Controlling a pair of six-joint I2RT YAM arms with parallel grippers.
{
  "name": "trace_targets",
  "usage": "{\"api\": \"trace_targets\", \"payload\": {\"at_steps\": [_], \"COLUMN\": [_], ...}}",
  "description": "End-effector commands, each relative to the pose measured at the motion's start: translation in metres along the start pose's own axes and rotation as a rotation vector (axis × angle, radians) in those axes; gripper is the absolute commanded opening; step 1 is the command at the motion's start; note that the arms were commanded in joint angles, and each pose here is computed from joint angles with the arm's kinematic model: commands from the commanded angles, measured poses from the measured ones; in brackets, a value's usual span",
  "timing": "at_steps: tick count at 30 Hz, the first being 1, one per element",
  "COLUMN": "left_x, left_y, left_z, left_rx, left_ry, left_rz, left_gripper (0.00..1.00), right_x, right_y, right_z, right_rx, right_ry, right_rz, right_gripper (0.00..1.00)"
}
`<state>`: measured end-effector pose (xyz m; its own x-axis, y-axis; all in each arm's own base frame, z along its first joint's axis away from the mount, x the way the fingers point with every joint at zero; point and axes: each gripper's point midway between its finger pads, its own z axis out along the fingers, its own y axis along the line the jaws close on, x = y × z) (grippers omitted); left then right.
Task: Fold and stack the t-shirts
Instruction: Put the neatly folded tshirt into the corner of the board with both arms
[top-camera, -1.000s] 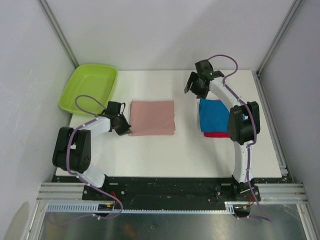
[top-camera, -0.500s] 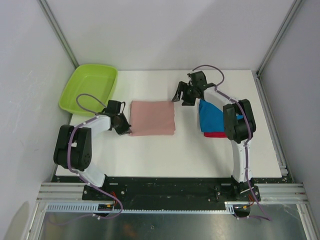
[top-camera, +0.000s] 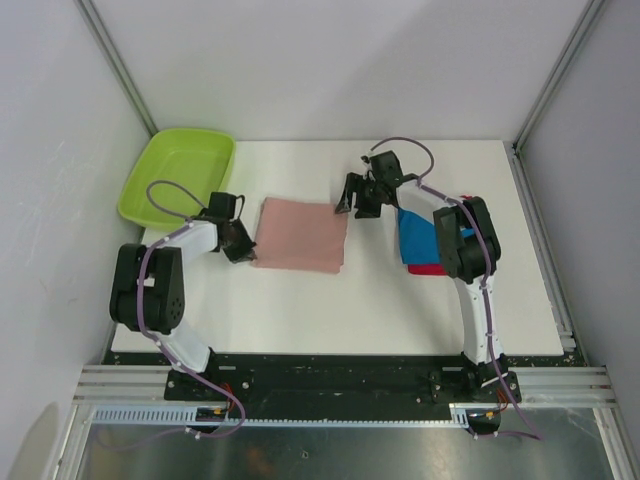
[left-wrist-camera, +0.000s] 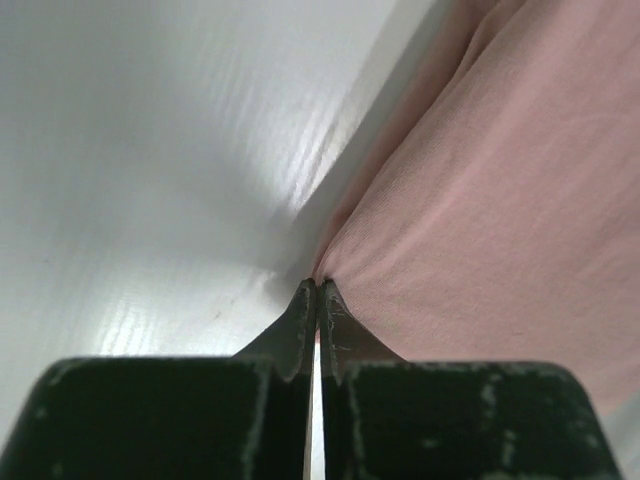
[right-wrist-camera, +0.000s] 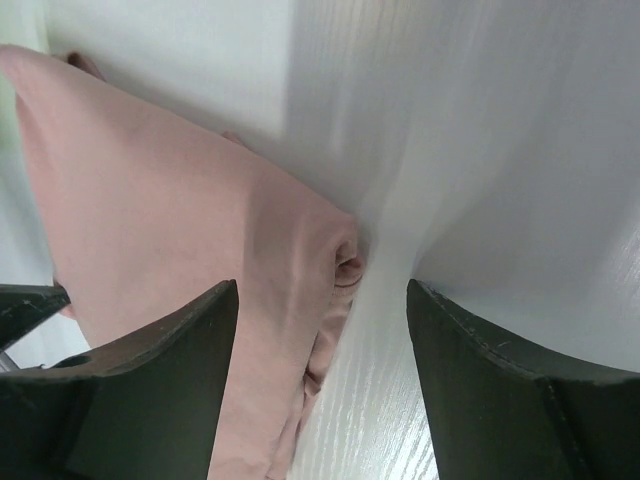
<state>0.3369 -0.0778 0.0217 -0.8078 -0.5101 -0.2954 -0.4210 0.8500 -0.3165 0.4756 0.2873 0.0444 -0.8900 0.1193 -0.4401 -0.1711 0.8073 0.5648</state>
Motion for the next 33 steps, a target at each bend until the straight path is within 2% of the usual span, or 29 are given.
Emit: {"api": "trace_targets", "payload": {"at_steps": [1, 19, 28, 33], "left_x": [-0.029, -0.037, -0.034, -0.031], "left_y": [0.006, 0.006, 0.007, 0.008], "left_z": [-0.005, -0.008, -0.010, -0.009], "left_rx": [-0.036, -0.031, -0.027, -0.025], "left_ry": [-0.060, -0.065, -0.062, -0.053], "left_rz": [0.008, -0.001, 0.003, 0.002], "left_gripper": [0.00, 0.00, 0.00, 0.00], "right_x": [-0.002, 0.030, 0.031, 0.035], "right_y": [0.002, 0.001, -0.004, 0.004], "right_z": [0.009, 0.021, 0.024, 0.028], "right_rx": [0.004, 0.075, 0.143, 0.167], "right_ry": [-0.022, 0.026, 0.022, 0.034], "right_rz": [-0.050, -0.003, 0.070, 0.085], "right_gripper": [0.72, 0.69, 0.60, 0.59]}}
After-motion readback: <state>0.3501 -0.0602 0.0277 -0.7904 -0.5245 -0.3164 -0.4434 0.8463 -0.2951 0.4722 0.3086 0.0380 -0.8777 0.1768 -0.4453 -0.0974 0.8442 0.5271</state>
